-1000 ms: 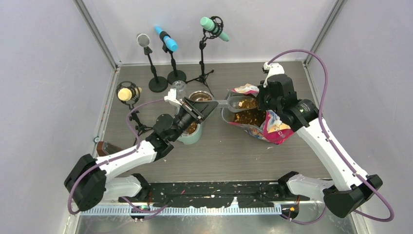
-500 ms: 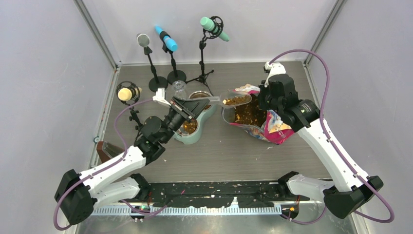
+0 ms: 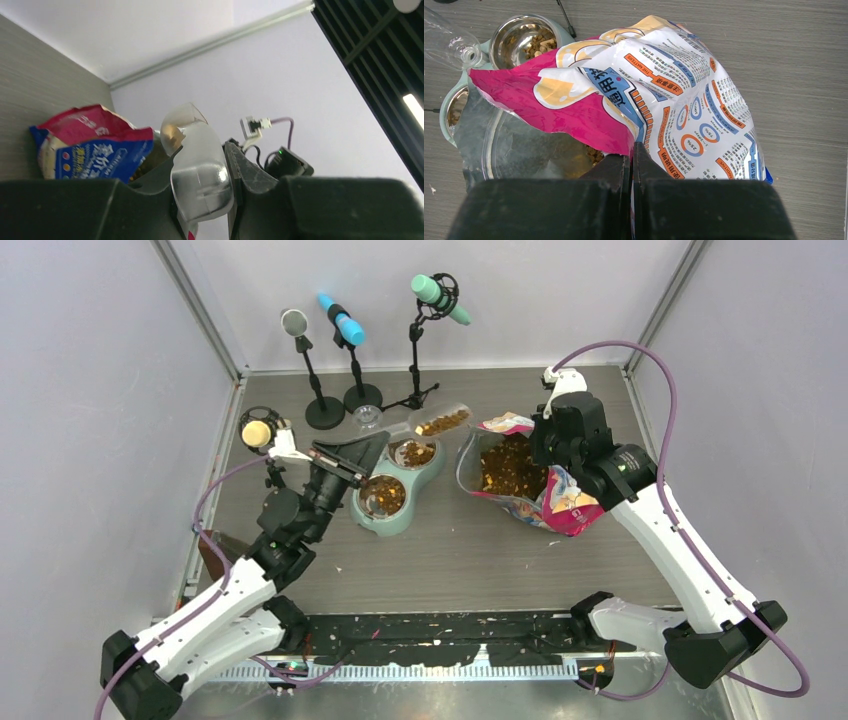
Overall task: Serve the pet food
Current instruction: Pour the pet food into the pet food bowl.
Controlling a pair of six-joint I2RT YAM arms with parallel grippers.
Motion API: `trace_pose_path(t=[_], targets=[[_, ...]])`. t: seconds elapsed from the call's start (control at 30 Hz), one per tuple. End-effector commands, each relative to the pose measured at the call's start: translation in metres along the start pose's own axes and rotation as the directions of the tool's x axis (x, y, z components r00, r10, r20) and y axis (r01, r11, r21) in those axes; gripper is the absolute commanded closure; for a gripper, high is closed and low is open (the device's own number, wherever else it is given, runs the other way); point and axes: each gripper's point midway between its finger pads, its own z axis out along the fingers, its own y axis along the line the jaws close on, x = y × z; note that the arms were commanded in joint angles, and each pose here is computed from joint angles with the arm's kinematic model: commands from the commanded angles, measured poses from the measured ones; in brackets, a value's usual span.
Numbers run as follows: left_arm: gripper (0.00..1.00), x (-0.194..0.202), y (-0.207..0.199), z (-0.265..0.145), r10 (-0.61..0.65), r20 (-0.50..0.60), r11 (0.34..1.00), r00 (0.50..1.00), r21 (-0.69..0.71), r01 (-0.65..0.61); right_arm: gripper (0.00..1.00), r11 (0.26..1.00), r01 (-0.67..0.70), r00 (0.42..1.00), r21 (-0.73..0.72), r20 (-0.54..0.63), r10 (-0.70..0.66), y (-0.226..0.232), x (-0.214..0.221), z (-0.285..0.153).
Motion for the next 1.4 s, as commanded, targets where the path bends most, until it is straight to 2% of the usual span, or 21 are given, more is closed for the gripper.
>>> trace_pose_path(t=[0.0, 0.33, 0.63, 1.07, 1.37], targets=[[1.00, -0.033, 0.013, -0.001, 0.066, 0.142, 0.996, 0.988, -0.076, -0.056, 0.95, 1.000, -0.031, 0.994, 0.006, 0.107, 0.030, -0.007, -0.031, -0.023], [1.00, -0.068, 0.038, 0.002, 0.221, 0.278, 0.958, 0.935, -0.244, -0.154, 0.95, 0.999, -0.032, 0.994, 0.006, 0.109, 0.031, -0.007, -0.031, -0.024], [1.00, -0.082, 0.072, 0.007, 0.309, 0.341, 0.908, 0.888, -0.382, -0.169, 0.95, 0.999, -0.033, 0.993, 0.007, 0.117, 0.032, -0.008, -0.033, -0.026], [1.00, -0.079, 0.122, 0.026, 0.432, 0.301, 0.807, 0.850, -0.550, -0.215, 0.95, 0.999, -0.033, 0.993, 0.024, 0.114, 0.030, -0.013, -0.031, -0.026], [1.00, -0.070, 0.141, 0.047, 0.472, 0.265, 0.762, 0.841, -0.602, -0.238, 0.95, 0.999, -0.033, 0.993, 0.036, 0.113, 0.029, -0.017, -0.031, -0.025]])
